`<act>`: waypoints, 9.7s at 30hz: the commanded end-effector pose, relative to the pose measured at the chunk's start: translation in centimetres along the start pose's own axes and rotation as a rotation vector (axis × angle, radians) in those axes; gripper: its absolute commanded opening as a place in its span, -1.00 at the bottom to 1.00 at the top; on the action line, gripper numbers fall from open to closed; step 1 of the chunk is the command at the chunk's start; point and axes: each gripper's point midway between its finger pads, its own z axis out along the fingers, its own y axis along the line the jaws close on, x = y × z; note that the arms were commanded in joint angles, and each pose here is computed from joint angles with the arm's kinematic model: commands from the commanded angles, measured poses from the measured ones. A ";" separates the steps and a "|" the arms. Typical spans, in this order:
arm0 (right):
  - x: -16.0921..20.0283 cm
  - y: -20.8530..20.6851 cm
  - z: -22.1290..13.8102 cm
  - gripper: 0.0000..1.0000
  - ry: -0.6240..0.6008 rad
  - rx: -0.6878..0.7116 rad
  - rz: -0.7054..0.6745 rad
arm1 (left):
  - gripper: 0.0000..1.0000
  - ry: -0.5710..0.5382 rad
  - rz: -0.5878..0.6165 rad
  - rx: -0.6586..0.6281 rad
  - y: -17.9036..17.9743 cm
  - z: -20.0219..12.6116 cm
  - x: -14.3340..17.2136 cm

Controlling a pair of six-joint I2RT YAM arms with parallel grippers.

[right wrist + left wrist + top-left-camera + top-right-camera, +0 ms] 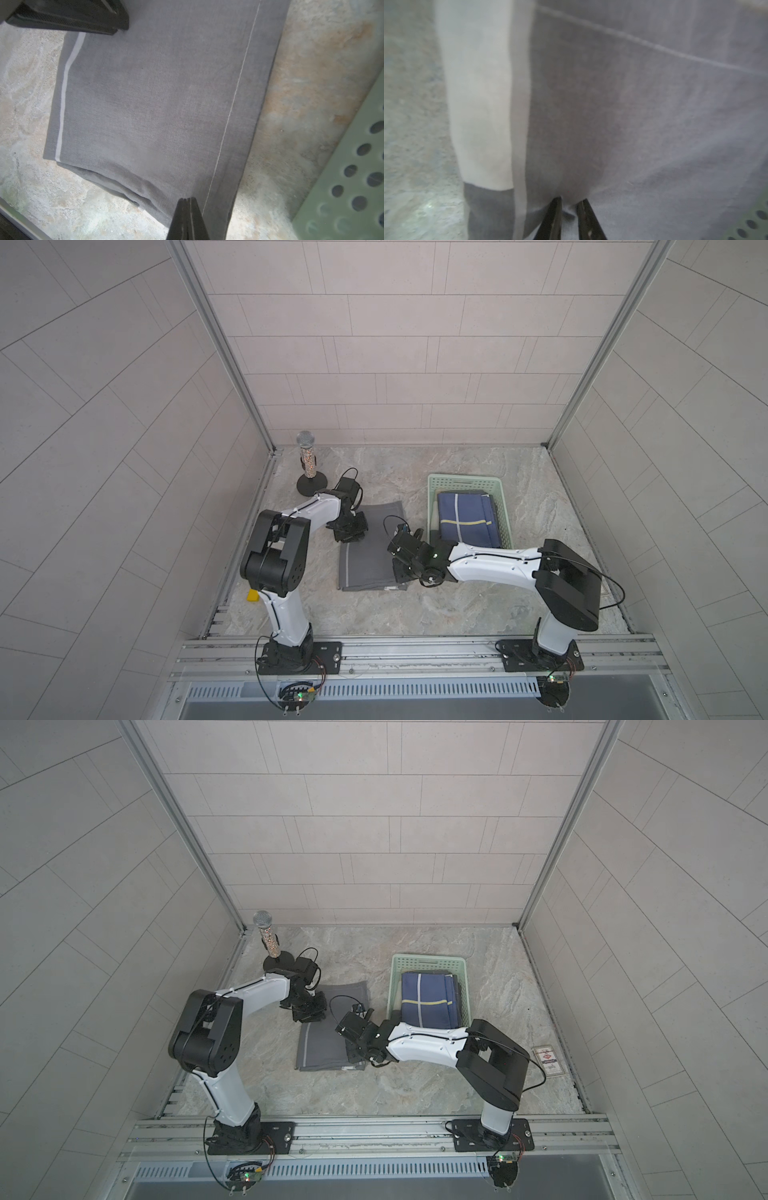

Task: Put the folded pillowcase in the basket
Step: Adjust the pillowcase at the center of the board, then pick up the pillowcase at the center of the board, then place the pillowcase in the basket, then move the basket to the center of the board, then reset both arms

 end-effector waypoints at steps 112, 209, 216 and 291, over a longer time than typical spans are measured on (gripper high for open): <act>-3.8 -8.6 -15.4 -1.00 -0.264 0.016 0.140 | -1.00 -0.465 0.201 0.219 -11.7 -19.3 -2.6; 1.8 -25.0 -19.0 0.13 -0.275 0.226 0.432 | 0.24 -0.210 0.498 0.264 -24.4 -1.3 3.6; 1.9 -25.0 -19.3 0.13 -0.282 0.230 0.432 | -0.49 -0.169 0.508 0.128 -22.7 -0.1 3.6; -8.8 -36.0 -14.0 1.00 -0.910 0.652 0.012 | 1.00 -1.131 0.183 -0.388 11.3 -10.0 -11.0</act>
